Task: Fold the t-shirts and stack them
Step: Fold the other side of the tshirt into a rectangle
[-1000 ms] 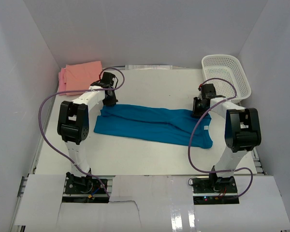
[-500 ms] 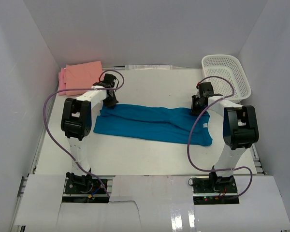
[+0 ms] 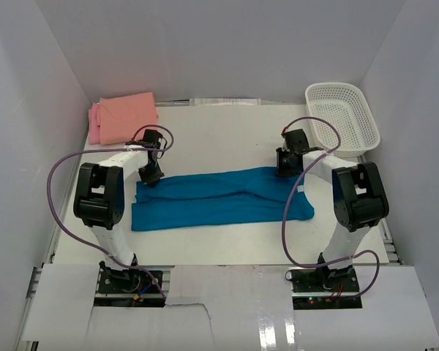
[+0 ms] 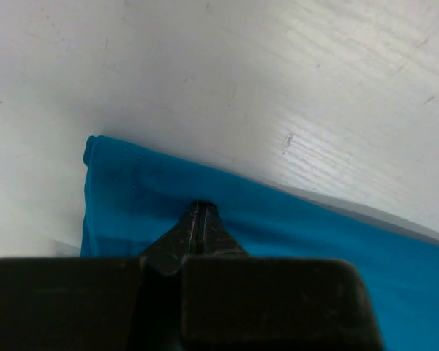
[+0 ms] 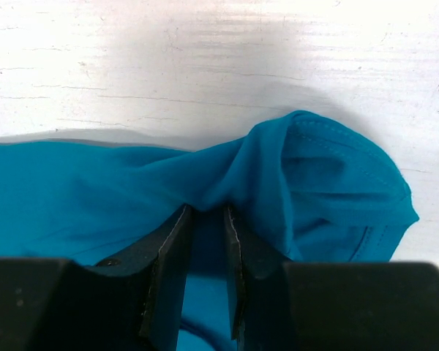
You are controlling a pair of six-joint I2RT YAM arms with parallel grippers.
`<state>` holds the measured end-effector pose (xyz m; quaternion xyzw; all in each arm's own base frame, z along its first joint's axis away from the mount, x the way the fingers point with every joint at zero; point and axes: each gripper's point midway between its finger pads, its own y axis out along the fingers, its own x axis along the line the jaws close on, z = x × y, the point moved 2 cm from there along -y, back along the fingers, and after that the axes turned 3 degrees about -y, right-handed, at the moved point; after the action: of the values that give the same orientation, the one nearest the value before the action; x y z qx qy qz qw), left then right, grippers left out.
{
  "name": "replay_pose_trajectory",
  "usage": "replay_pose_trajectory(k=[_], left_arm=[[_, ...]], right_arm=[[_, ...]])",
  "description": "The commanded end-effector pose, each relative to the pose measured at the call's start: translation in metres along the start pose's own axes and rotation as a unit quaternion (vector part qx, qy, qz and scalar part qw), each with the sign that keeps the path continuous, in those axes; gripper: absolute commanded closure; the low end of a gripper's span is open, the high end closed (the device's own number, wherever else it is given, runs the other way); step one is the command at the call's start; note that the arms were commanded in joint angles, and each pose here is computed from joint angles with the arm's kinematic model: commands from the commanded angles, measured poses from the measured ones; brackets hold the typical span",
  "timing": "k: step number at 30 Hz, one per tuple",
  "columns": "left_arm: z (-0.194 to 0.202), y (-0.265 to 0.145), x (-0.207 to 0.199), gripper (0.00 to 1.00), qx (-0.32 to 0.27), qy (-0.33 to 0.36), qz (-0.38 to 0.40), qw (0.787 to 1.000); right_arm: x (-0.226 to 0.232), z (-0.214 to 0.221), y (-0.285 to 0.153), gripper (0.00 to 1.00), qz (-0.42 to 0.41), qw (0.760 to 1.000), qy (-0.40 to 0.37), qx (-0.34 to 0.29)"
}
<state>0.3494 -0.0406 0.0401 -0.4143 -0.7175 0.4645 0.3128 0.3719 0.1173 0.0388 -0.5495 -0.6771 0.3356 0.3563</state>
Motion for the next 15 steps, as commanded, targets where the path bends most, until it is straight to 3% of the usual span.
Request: replay_pose_trajectory(k=[1, 10, 15], left_arm=[[-0.004, -0.007, 0.018, 1.0, -0.01, 0.008, -0.029, 1.0], [-0.063, 0.018, -0.014, 1.0, -0.031, -0.014, -0.038, 0.999], [-0.071, 0.029, -0.02, 1.0, -0.03, -0.01, -0.047, 0.998]], right_arm=[[-0.008, 0.039, 0.004, 0.7, 0.024, 0.997, 0.008, 0.066], [-0.02, 0.002, 0.02, 0.7, 0.047, 0.997, 0.019, 0.063], [-0.028, -0.02, 0.027, 0.7, 0.052, 0.997, 0.028, 0.056]])
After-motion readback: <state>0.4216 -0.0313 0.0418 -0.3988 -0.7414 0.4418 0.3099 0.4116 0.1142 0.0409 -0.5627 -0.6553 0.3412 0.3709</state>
